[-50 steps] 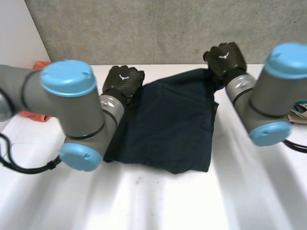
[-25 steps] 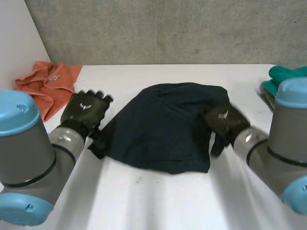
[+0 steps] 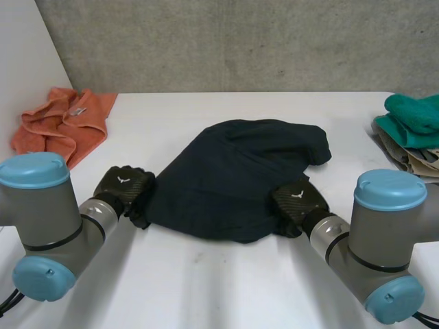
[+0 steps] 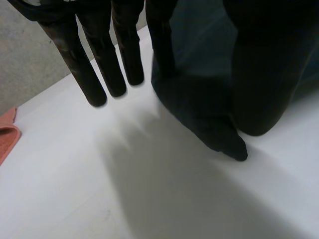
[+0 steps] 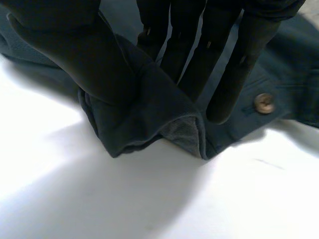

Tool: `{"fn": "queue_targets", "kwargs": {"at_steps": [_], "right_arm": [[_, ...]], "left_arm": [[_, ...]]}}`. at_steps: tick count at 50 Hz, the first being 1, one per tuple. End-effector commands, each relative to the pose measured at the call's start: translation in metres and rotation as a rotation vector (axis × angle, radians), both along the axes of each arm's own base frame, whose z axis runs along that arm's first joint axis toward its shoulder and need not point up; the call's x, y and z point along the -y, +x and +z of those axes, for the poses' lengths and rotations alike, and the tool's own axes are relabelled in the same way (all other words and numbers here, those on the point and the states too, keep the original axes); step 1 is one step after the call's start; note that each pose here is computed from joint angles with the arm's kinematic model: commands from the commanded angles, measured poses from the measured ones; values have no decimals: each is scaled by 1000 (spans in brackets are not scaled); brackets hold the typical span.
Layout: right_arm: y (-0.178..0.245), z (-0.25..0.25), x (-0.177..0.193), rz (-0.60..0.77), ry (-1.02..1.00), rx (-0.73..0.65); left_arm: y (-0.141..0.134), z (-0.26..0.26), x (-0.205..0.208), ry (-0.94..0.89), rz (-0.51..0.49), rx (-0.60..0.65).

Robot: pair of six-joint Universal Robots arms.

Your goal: Fold the laundry.

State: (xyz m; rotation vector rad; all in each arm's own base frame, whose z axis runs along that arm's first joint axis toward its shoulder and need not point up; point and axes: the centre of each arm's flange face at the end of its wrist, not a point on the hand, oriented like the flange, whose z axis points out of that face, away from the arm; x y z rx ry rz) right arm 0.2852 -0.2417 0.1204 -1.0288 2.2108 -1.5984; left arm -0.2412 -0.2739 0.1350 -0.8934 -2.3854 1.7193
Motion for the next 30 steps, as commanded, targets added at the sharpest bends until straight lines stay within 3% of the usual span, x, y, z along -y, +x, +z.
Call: {"fn": "queue_targets", "kwargs": {"at_steps": [1, 9, 16, 21, 30], "right_arm": [[-9, 40, -3, -52, -107, 31], [-20, 97, -14, -33, -314, -35], [-37, 169, -17, -58, -565, -136], [-42, 215, -25, -66, -626, -149], [-53, 224, -21, -45, -495, -259]], "left_arm": [[-1, -6, 1, 8, 1, 3], [-7, 10, 2, -66, 8, -12], [-13, 124, -40, -367, -26, -143], [0, 202, -77, -586, -14, -250], [-16, 192, -82, -449, -66, -177]]}}
